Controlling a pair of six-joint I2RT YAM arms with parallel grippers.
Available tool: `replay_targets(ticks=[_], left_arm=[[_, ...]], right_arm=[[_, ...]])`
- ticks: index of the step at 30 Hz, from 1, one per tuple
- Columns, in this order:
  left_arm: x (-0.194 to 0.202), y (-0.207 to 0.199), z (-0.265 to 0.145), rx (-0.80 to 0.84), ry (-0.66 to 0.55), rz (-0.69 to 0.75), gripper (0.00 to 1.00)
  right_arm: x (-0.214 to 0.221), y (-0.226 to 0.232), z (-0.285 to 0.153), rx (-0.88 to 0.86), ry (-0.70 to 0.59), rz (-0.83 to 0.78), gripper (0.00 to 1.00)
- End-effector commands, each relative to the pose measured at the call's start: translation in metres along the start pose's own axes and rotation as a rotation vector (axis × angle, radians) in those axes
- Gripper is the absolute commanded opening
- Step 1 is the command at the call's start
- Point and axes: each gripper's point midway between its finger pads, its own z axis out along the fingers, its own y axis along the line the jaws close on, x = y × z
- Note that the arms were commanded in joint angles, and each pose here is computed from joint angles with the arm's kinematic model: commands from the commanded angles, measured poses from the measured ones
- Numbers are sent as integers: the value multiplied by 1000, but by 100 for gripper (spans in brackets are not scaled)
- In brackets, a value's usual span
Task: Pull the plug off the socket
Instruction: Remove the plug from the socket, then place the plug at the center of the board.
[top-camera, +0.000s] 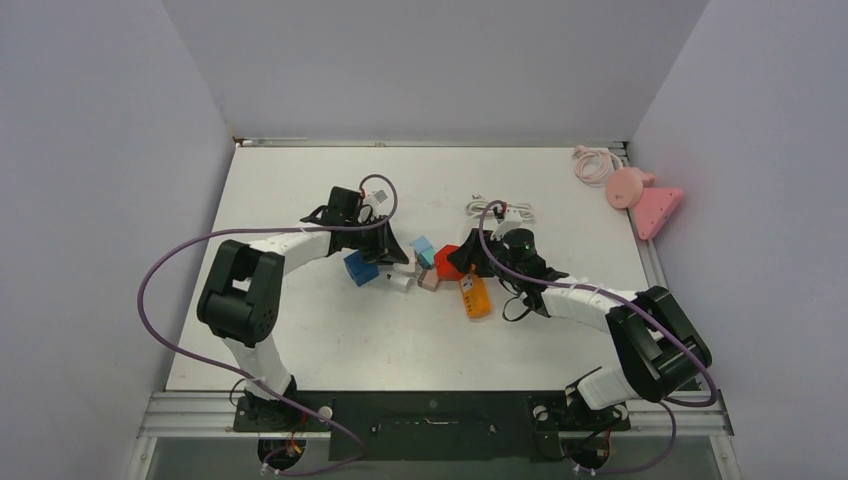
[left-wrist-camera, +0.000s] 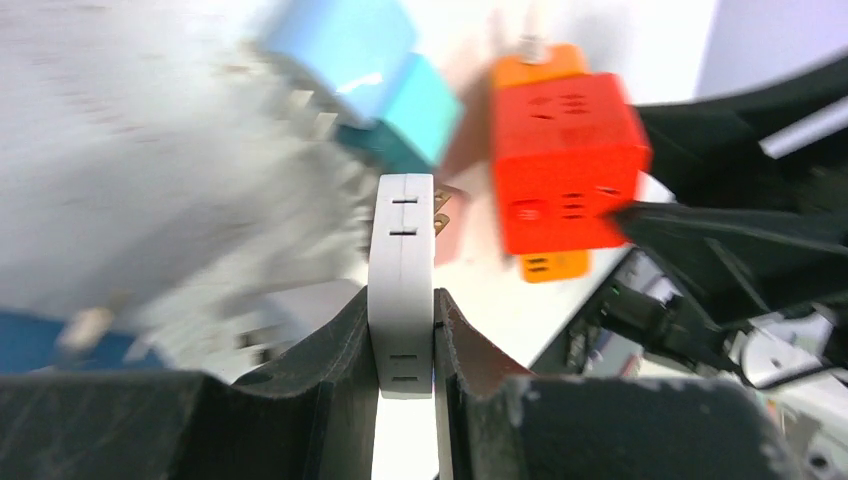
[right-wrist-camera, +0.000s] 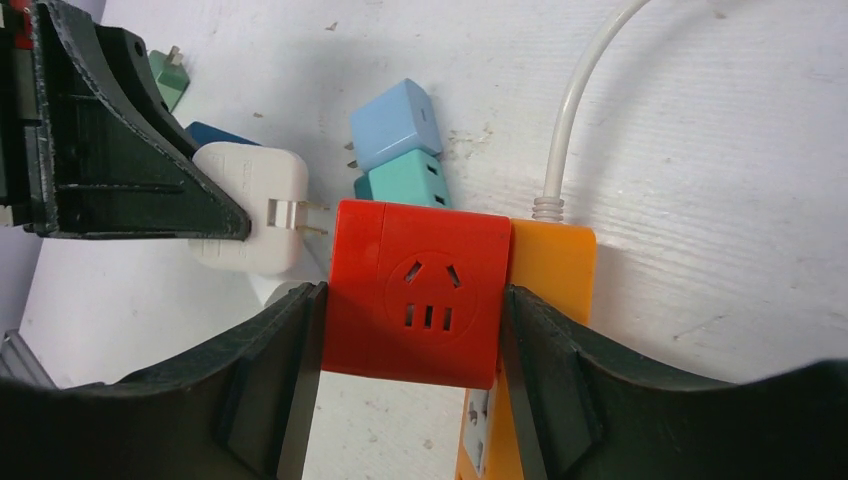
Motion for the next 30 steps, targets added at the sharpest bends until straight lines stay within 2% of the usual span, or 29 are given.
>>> replay_targets(ticks=[1,12,16,18,26,30], left_arm=[[-10,42,-6,-157,-43,-4,0],[-22,10,-10,-20,-94,35,0],[-32,17,-16,-93,-152,63,0],[-35,30,-17,-181,-159,87,1],[-30,47,-11,-274,-105,106,22],[-32,47,-13,-287,-113,112,39]], right_arm=[[-34,0,-6,18,-122,-39,5],[-33,0,-5,16,-118,-35,5],[-32,2,-4,7,-117,-43,5],[-30,4,-4,-2,-115,-55,5],[-28,9,-4,-12,-109,-75,5],[-27,9,-3,-14,-106,-78,5]])
